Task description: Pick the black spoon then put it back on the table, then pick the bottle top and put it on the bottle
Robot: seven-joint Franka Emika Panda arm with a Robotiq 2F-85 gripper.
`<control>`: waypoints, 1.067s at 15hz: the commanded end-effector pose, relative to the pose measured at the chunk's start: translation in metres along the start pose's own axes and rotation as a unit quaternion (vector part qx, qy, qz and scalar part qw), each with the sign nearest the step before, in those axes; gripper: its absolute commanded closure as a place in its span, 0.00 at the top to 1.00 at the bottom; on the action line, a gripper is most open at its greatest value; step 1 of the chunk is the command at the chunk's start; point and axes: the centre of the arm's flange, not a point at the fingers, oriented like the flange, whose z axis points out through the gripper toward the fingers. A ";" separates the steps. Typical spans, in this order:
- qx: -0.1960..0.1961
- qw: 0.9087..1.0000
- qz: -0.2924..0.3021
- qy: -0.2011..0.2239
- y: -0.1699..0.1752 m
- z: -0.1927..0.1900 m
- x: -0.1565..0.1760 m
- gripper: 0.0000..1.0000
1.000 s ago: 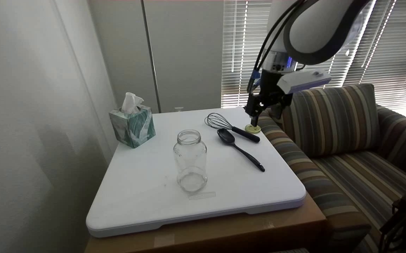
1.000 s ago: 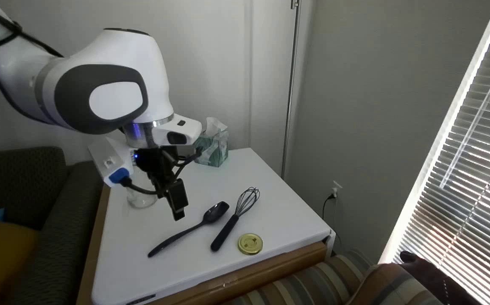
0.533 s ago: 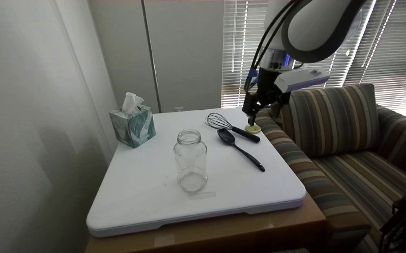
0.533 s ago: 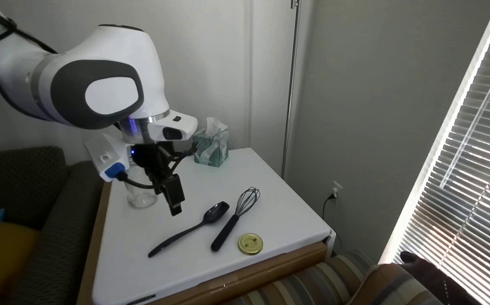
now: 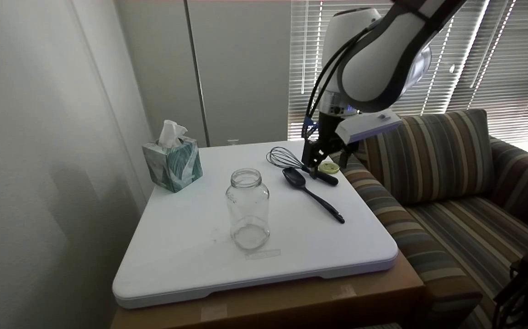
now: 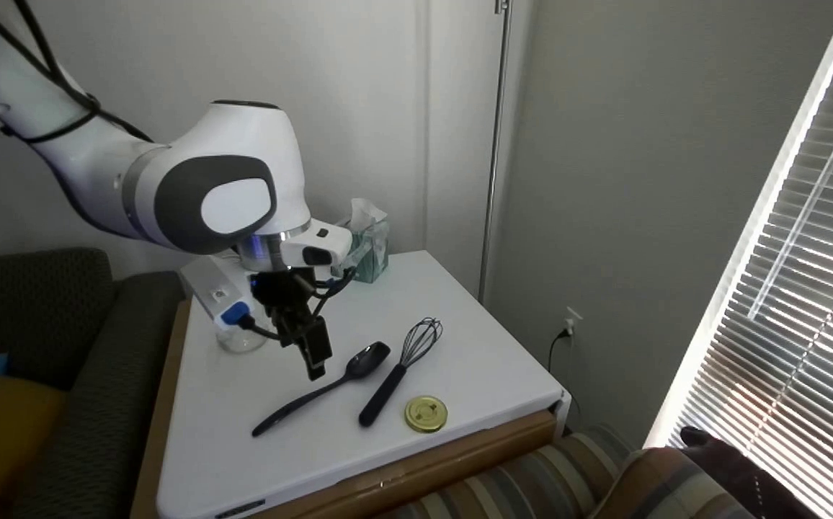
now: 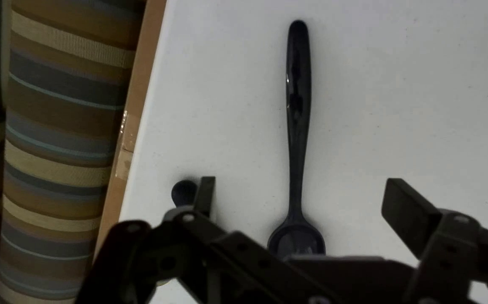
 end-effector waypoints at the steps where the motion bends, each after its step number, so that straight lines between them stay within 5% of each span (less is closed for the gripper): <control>1: 0.003 1.000 -0.005 0.004 -0.003 0.022 0.032 1.00; 13: 0.019 0.999 0.040 -0.030 0.006 0.081 0.016 1.00; 16: 0.031 0.998 0.053 -0.026 0.008 0.086 0.020 0.91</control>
